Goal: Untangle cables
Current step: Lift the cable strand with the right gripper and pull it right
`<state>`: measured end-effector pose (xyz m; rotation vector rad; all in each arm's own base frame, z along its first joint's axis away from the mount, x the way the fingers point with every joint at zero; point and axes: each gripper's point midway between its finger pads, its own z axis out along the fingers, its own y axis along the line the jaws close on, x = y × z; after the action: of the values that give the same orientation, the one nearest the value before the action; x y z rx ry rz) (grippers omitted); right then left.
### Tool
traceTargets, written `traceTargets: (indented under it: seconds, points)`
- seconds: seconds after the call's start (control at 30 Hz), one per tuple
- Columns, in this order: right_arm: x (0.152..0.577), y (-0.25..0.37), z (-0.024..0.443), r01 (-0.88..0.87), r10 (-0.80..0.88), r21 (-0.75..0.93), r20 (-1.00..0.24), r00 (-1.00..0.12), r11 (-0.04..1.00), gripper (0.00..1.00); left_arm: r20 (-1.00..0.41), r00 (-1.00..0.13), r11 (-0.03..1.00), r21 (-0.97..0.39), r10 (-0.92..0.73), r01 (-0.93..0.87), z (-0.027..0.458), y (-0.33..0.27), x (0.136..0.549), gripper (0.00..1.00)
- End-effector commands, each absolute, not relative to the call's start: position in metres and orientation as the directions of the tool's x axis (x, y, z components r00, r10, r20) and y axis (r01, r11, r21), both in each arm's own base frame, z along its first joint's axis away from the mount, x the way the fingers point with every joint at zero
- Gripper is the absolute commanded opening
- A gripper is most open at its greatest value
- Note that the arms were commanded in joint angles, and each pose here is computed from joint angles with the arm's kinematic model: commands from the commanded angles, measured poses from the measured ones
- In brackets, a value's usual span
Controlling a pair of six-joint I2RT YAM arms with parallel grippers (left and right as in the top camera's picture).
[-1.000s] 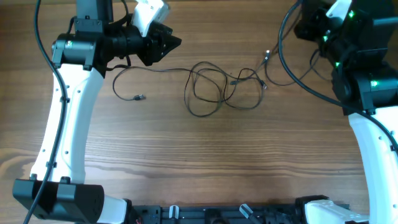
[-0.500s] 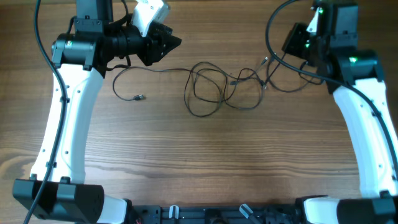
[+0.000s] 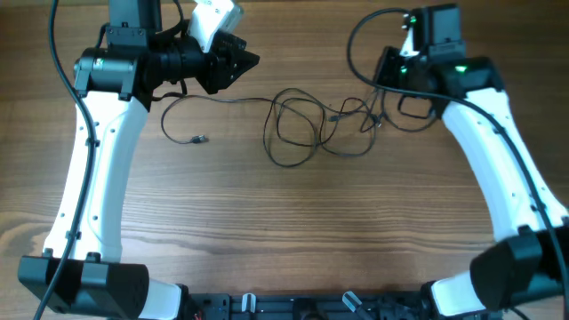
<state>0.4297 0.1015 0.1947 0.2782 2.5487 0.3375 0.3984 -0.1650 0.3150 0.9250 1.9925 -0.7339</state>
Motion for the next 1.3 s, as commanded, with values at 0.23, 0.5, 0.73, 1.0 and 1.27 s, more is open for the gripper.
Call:
traceTargets:
  seconds: [0.23,0.5,0.73,1.0,1.27]
  points:
    - [0.436,0.113,0.13,0.199,0.279,0.236,-0.379,-0.883,0.951,0.05,-0.853,-0.384,0.542,-0.148,0.353,0.827,0.318,-0.168,0.398,0.4]
    - [0.437,0.106,0.12,0.216,0.276,0.194,-0.376,-0.885,0.957,0.05,-0.853,-0.384,0.542,-0.148,0.353,0.827,0.318,-0.168,0.397,0.4]
    - [0.438,0.091,0.119,0.275,0.306,0.133,-0.401,-0.864,0.952,0.05,-0.853,-0.385,0.542,-0.149,0.354,0.827,0.318,-0.168,0.397,0.39]
    - [0.434,0.082,0.117,0.311,0.321,0.092,-0.4,-0.858,0.946,0.04,-0.849,-0.388,0.552,-0.142,0.358,0.822,0.316,-0.167,0.399,0.39]
    - [0.429,0.081,0.115,0.315,0.321,0.08,-0.38,-0.867,0.946,0.05,-0.849,-0.388,0.552,-0.142,0.358,0.822,0.316,-0.167,0.399,0.39]
